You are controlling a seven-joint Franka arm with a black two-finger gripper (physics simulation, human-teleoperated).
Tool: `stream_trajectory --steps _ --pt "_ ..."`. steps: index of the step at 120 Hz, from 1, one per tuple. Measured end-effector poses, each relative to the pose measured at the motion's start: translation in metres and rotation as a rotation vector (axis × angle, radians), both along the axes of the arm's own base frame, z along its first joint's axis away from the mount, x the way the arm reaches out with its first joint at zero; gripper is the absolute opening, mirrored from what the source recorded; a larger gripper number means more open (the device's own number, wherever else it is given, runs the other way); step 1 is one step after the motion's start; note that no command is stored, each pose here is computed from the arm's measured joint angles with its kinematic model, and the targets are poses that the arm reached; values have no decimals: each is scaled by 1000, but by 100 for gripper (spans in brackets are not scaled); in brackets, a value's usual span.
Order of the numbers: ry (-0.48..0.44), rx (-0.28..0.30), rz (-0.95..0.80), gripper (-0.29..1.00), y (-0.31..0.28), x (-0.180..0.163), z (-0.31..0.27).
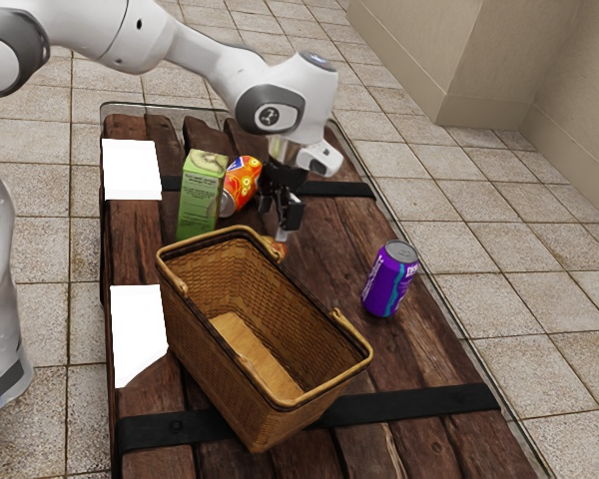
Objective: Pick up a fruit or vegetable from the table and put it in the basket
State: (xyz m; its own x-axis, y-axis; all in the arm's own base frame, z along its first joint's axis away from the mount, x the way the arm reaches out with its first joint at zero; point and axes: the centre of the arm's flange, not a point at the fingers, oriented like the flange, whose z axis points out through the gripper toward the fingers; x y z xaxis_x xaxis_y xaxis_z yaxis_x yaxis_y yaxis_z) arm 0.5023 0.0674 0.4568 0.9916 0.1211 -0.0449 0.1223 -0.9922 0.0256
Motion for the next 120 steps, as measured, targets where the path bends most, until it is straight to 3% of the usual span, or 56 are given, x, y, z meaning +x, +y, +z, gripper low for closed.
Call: stream_trajectory --steps 114,120 --pt "51 4 -29 70 -16 4 -38" --pt "53 4 -27 65 -15 4 -40"
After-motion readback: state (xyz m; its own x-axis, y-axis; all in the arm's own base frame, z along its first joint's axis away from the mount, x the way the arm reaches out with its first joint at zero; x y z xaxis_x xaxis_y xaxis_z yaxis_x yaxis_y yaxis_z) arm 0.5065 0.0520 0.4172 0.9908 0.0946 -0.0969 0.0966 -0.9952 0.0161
